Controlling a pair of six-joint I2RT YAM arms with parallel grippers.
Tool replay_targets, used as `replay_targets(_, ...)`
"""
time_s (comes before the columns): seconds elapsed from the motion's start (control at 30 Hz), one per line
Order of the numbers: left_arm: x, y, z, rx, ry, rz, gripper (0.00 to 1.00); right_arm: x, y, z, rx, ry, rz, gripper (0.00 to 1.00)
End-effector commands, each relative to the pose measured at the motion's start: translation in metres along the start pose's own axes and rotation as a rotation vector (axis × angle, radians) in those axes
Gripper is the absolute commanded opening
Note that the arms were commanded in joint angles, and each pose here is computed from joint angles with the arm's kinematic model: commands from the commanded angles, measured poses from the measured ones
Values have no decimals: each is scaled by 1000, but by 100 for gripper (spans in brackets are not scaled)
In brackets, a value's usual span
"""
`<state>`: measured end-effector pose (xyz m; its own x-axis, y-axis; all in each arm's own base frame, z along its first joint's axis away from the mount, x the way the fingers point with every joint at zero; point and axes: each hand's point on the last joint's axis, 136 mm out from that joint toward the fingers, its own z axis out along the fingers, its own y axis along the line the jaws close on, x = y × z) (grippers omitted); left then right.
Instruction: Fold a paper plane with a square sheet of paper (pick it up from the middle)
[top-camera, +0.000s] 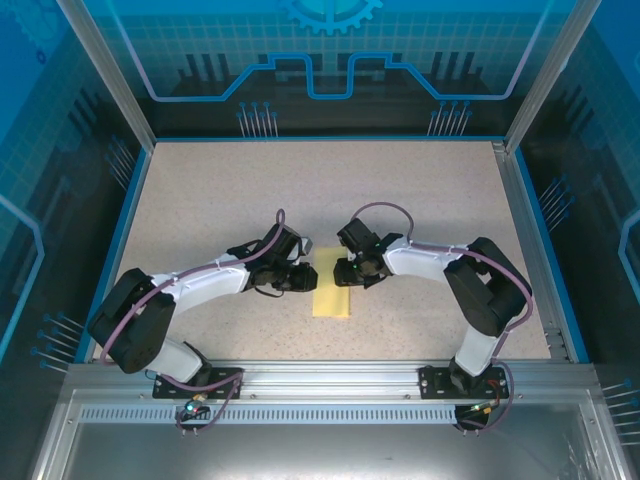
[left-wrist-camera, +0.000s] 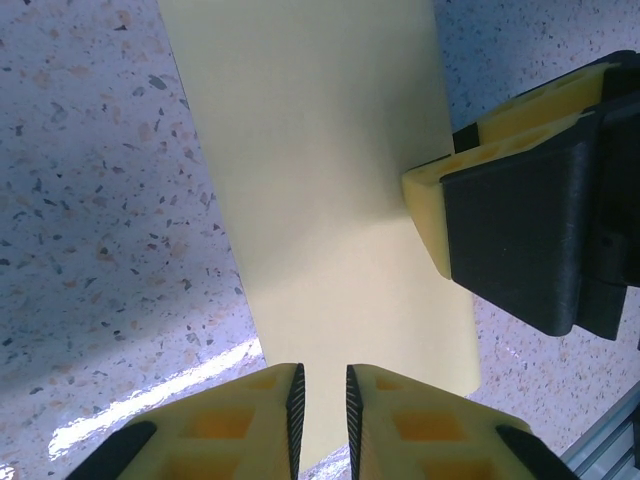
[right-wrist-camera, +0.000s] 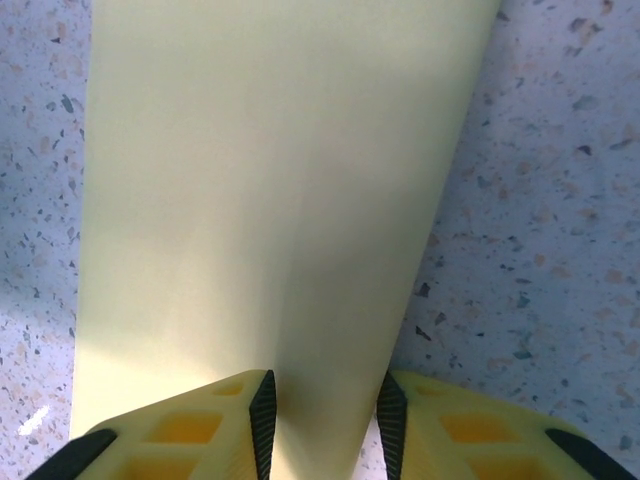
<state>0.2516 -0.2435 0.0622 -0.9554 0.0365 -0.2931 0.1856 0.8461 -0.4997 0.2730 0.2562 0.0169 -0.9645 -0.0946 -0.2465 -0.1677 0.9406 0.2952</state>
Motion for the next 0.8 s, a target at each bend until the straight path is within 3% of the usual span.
replay_targets(0.0, -7, -4, -8, -4, -26, 21, 22, 4, 2, -2, -45, -1, 38, 34)
replay_targets(0.77, -15, 12, -23, -36, -110, -28, 21, 4, -1, 0, -111, 1, 77, 32)
